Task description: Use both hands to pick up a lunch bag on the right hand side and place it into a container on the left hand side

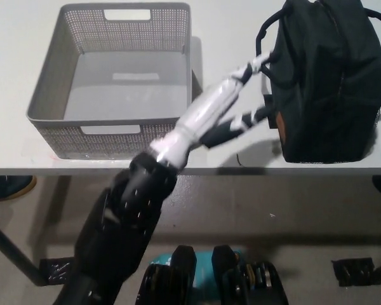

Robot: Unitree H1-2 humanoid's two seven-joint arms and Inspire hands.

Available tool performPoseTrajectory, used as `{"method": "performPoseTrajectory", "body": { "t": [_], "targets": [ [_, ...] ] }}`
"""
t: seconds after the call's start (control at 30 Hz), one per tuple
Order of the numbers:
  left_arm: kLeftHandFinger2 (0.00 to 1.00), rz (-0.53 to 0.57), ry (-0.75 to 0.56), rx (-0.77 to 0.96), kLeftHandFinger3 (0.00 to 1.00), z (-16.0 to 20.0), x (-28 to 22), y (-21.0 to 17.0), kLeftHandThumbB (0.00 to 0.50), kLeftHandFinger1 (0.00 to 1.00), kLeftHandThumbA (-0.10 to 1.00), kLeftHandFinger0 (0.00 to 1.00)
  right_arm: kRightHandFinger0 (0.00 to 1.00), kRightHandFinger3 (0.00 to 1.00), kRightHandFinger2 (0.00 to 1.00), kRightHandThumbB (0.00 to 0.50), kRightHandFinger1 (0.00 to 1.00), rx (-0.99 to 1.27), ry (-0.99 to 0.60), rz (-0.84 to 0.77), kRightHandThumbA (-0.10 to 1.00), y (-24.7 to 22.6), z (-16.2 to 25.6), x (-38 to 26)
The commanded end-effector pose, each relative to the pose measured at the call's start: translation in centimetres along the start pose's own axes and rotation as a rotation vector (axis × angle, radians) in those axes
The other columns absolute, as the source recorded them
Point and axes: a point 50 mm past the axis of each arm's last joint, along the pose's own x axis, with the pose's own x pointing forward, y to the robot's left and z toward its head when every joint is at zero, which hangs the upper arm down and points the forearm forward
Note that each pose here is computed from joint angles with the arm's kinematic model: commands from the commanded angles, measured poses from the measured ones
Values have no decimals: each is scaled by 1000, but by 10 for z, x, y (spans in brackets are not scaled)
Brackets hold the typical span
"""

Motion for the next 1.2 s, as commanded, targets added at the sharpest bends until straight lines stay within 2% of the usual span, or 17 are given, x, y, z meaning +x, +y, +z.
{"method": "performPoseTrajectory", "body": {
  "t": [0.0, 0.07, 0.1, 0.13, 0.17, 0.23, 0.33, 0.43, 0.53, 0.6, 0.77, 0.87, 0.93, 0.97, 1.17],
  "targets": [
    [1000, 92, -4, -90, 1000, 9, 29, 12, 243, 1000, 1000, 1000, 1000, 1000, 1000, 173, 1000, 25, -19, -1, 964, -2, 7, 27],
    [1000, 130, -2, -141, 1000, 6, 36, 12, 225, 1000, 1000, 1000, 1000, 1000, 1000, 183, 1000, 20, -18, 4, 966, -2, 7, 33],
    [1000, 204, 14, -258, 1000, 1, 42, 10, 218, 1000, 1000, 1000, 1000, 1000, 1000, 183, 1000, 23, -20, 10, 964, 1, 9, 38],
    [1000, 234, 24, -299, 1000, -1, 44, 9, 217, 1000, 1000, 1000, 1000, 1000, 1000, 183, 1000, 25, -22, 13, 964, 2, 9, 40],
    [1000, 286, 36, -361, 1000, -3, 49, 9, 227, 1000, 1000, 1000, 1000, 1000, 1000, 202, 1000, 25, -24, 17, 967, 5, 11, 42],
    [1000, 383, 66, -450, 1000, -7, 55, 9, 247, 1000, 1000, 1000, 1000, 1000, 1000, 176, 1000, 19, -27, 40, 987, 10, 11, 46],
    [1000, 438, 112, -528, 1000, -13, 63, 5, 265, 1000, 1000, 1000, 1000, 1000, 1000, 184, 1000, 13, -29, 55, 986, 14, 11, 53],
    [1000, 453, 141, -579, 1000, -16, 68, -3, 247, 1000, 1000, 1000, 1000, 1000, 1000, 169, 1000, 23, -22, 71, 992, 17, 10, 60],
    [1000, 439, 168, -623, 1000, -19, 73, -8, 239, 1000, 1000, 1000, 1000, 1000, 1000, 180, 1000, 55, -6, 79, 1000, 20, 8, 64],
    [1000, 424, 198, -681, 1000, -22, 79, -15, 267, 1000, 1000, 1000, 1000, 1000, 1000, 183, 1000, 68, -1, 79, 1000, 21, 4, 69],
    [1000, 347, 250, -760, 1000, -24, 90, -27, 272, 1000, 1000, 1000, 1000, 1000, 1000, 165, 1000, 99, 28, 74, 1000, 27, 2, 75],
    [1000, 296, 273, -751, 1000, -25, 95, -35, 278, 1000, 1000, 1000, 1000, 1000, 1000, 188, 1000, 114, 53, 77, 1000, 29, -2, 80],
    [1000, 270, 296, -720, 1000, -28, 96, -39, 287, 1000, 1000, 1000, 1000, 1000, 1000, 155, 1000, 131, 70, 83, 1000, 30, -8, 85],
    [1000, 256, 310, -700, 1000, -31, 96, -42, 307, 1000, 1000, 1000, 1000, 1000, 1000, 157, 1000, 143, 87, 90, 1000, 29, -15, 88],
    [1000, 229, 348, -682, 1000, -40, 99, -48, 327, 1000, 1000, 1000, 1000, 1000, 1000, 183, 1000, 200, 154, 99, 1000, 25, -32, 99]
  ]
}}
